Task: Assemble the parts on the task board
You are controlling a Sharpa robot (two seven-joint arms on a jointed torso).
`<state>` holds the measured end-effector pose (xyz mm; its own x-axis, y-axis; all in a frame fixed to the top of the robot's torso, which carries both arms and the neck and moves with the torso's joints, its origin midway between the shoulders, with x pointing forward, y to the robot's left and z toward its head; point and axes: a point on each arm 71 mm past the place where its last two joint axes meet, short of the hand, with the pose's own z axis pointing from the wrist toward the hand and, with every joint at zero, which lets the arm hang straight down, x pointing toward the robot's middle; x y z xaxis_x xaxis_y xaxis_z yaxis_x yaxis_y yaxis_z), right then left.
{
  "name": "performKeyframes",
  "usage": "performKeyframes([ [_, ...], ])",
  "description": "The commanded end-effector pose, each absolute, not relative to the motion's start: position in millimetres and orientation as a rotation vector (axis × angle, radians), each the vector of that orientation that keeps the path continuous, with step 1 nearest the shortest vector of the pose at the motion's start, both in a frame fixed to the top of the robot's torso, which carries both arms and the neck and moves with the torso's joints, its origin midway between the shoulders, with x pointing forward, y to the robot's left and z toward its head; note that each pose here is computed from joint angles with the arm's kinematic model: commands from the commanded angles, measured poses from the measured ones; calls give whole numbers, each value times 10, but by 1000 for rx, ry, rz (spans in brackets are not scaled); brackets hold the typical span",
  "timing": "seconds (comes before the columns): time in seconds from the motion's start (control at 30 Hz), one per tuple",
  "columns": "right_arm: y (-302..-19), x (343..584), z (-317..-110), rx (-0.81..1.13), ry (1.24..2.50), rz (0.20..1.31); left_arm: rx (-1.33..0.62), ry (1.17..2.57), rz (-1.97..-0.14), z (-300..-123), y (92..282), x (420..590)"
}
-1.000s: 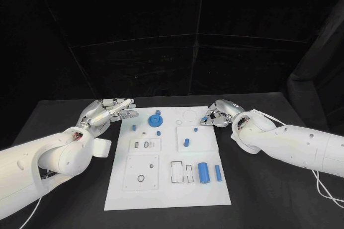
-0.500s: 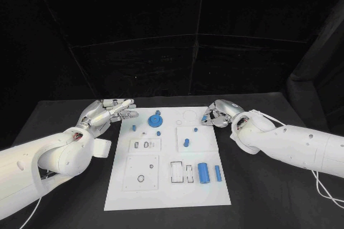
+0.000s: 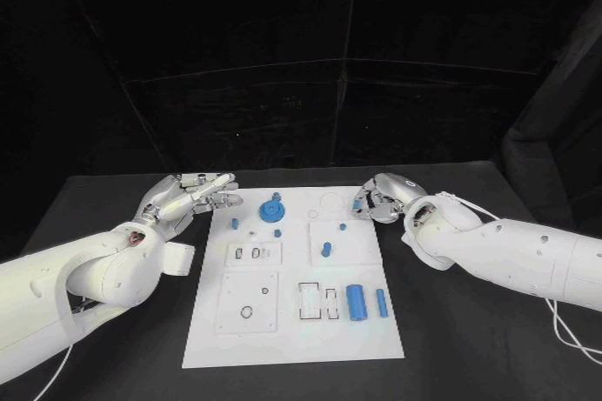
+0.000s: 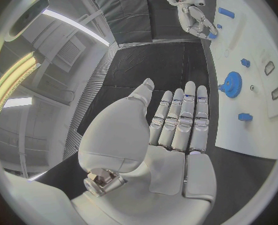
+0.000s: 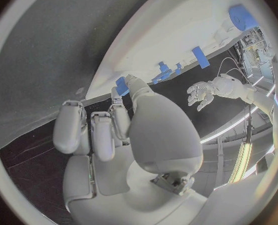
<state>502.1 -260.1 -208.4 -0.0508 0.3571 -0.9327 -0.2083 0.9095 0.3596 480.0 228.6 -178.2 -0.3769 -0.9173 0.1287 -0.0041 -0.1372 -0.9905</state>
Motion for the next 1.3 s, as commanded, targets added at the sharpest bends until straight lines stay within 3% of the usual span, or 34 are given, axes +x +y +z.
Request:
performKeyframes([
  [0.03, -2560, 4998, -2028, 104, 1509, 494, -1076, 1411, -1622, -1772, 2271, 4798],
  [0.37, -2487, 4905, -1959, 123, 1539, 527, -1078, 1414, -1622, -1770, 2270, 4789],
  [0.6, -2279, 4912, -1739, 94, 1559, 543, -1078, 1413, -1621, -1767, 2269, 4788],
  [0.93, -1719, 4971, -1516, -61, 1550, 578, -1077, 1408, -1615, -1773, 2275, 4812],
  [1.3, -1000, 4948, -1656, -263, 1589, 625, -1074, 1391, -1601, -1764, 2307, 4852],
])
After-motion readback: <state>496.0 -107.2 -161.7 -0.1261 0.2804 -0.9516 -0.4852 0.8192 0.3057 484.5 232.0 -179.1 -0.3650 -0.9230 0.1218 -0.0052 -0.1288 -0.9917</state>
